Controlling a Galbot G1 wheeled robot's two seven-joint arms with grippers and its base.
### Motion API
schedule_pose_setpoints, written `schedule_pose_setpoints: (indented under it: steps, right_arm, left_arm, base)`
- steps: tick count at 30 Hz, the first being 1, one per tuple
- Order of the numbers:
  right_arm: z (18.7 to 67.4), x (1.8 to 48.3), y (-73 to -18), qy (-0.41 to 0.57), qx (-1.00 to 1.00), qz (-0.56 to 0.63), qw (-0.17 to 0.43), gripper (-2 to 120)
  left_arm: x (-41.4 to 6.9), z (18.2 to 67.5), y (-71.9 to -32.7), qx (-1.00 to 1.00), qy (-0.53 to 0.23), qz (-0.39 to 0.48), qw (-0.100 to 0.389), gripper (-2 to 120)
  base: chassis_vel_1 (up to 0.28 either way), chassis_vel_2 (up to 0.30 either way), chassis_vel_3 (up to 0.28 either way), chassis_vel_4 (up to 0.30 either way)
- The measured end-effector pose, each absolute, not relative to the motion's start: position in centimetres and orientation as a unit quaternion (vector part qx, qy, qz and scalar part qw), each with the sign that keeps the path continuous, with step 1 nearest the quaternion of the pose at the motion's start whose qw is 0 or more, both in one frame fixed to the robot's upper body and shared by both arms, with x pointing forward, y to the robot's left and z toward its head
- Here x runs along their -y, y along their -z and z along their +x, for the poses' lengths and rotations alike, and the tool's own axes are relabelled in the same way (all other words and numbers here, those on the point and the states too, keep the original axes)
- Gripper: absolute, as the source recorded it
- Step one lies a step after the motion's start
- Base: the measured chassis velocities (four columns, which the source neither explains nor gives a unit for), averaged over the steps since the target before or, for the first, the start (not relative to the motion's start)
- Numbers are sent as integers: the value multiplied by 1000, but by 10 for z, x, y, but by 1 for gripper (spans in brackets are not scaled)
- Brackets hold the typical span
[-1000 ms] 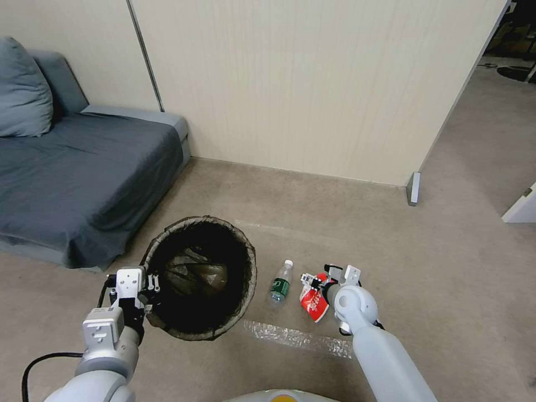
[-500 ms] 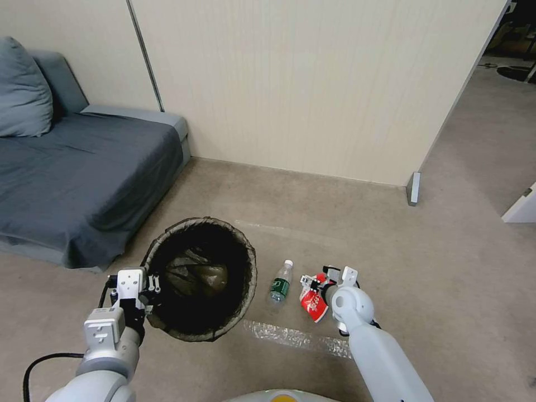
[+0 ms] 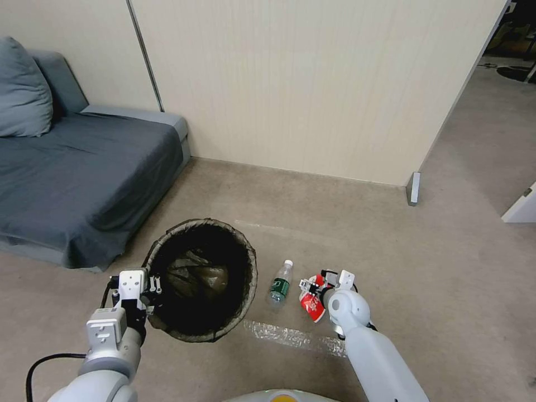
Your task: Pick up the trash bin, then pick up the garbage from the floor and place it into the trash bin.
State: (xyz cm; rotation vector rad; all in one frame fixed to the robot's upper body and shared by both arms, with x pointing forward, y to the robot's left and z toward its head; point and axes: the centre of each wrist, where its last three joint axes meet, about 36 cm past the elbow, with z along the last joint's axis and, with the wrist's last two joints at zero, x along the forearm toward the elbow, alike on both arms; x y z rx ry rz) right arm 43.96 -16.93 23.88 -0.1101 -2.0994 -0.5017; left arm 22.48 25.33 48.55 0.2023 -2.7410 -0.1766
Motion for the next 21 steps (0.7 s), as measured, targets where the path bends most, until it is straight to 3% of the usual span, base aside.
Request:
schedule_pose_setpoints:
  steps: [8,21]
  right_arm:
    - [438,164,-234,194,859,-52,471,85]
    - [435,162,-233,193,862,-52,466,37]
  left_arm:
    - [-253,226,-482,976,62,72,194,1]
    - [-253,227,-480,976,62,72,195,1]
  base:
    - [0,0,0,0]
    - [0,0,0,0]
